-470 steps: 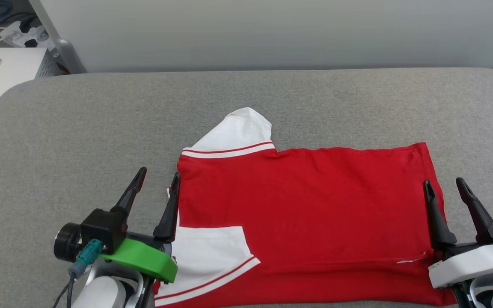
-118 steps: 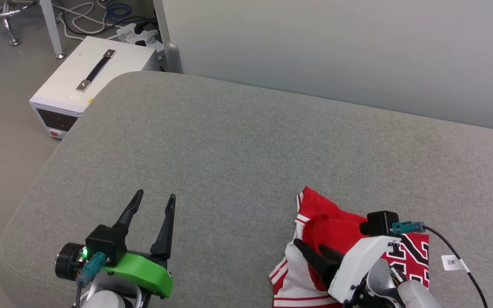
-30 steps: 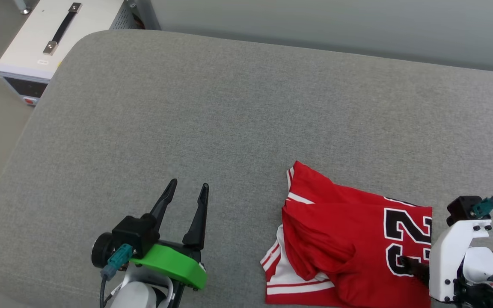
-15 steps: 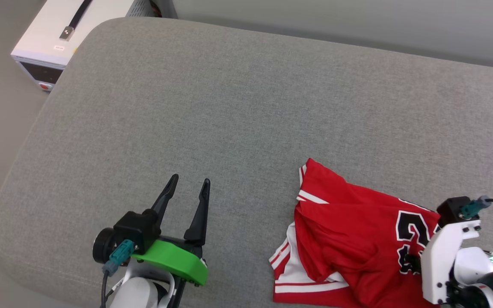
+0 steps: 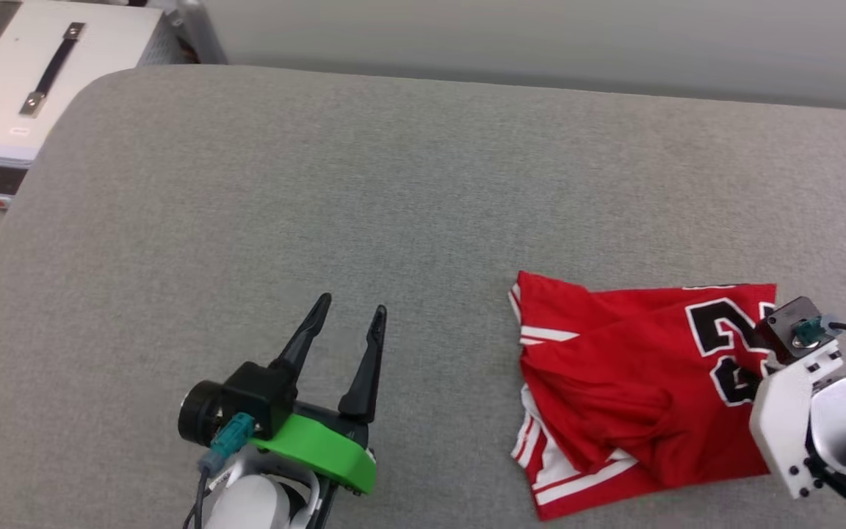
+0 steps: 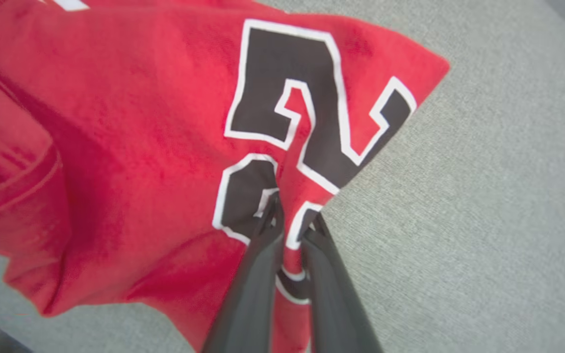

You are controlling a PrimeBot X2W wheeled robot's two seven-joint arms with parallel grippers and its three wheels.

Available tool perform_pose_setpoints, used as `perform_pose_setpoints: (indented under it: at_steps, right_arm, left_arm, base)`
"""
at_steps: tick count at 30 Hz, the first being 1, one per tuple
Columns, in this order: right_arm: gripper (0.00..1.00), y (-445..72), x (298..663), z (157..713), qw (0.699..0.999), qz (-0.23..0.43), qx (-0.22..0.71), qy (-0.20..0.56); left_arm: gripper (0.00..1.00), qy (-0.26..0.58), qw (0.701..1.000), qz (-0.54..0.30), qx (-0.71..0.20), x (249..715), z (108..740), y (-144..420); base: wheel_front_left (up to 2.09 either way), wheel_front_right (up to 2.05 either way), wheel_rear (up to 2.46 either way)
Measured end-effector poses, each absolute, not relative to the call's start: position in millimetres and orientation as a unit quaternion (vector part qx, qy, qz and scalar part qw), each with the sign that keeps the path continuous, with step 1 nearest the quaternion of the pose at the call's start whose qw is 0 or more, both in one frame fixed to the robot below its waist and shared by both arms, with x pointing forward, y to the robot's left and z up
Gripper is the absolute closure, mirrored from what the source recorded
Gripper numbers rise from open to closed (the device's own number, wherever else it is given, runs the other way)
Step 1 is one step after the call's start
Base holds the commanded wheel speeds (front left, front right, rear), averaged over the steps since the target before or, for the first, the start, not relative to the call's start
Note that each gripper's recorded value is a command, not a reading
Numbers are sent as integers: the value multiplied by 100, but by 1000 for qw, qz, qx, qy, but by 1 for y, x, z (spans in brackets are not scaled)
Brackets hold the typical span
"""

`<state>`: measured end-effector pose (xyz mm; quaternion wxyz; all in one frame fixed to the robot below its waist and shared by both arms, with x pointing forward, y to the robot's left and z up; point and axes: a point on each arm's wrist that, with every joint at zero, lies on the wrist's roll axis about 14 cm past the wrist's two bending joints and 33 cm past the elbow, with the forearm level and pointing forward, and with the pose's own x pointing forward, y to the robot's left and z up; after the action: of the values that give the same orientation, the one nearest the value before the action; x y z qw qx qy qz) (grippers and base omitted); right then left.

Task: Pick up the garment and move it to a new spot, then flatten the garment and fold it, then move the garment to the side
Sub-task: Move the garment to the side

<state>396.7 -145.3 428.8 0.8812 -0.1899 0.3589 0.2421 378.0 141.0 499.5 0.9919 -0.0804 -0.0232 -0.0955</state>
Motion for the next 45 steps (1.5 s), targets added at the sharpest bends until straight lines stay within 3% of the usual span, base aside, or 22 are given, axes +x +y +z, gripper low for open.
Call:
perform_pose_setpoints:
  at_steps: [6, 13, 14, 16, 32, 41, 43, 44, 45]
  right_arm:
    - [100, -207, 401, 455, 877, 202, -282, 332]
    - [100, -287, 390, 457, 858, 137, -335, 365]
    - [100, -323, 389, 452, 852, 104, -344, 381]
    - [100, -346, 391, 449, 849, 82, -348, 390]
    - [100, -472, 416, 432, 830, -79, -376, 404]
    - [100, -500, 428, 428, 819, -123, -393, 399]
    - [24, -500, 431, 424, 822, -128, -388, 396]
    - [0, -501, 431, 423, 821, -131, -389, 396]
    - [0, -502, 432, 424, 821, -135, -391, 395]
  left_arm:
    - [0, -27, 978, -190, -86, 391, 504, 80]
    - [0, -27, 950, -301, -80, 403, 502, 9]
    - [0, -25, 942, -325, -84, 413, 498, -6]
    - [0, -23, 935, -346, -79, 418, 492, -18]
    - [0, -31, 904, -417, -91, 462, 454, -59]
    - [0, -29, 900, -422, -107, 469, 441, -64]
    - [0, -26, 901, -419, -106, 470, 439, -61]
    - [0, -26, 902, -417, -104, 470, 439, -60]
    - [0, -26, 903, -416, -103, 470, 439, -59]
  base:
    - [0, 0, 0]
    - [0, 0, 0]
    - [0, 0, 0]
    - [0, 0, 0]
    - [0, 0, 0]
    - [0, 0, 0]
    - [0, 0, 0]
    - [0, 0, 0]
    - [0, 0, 0]
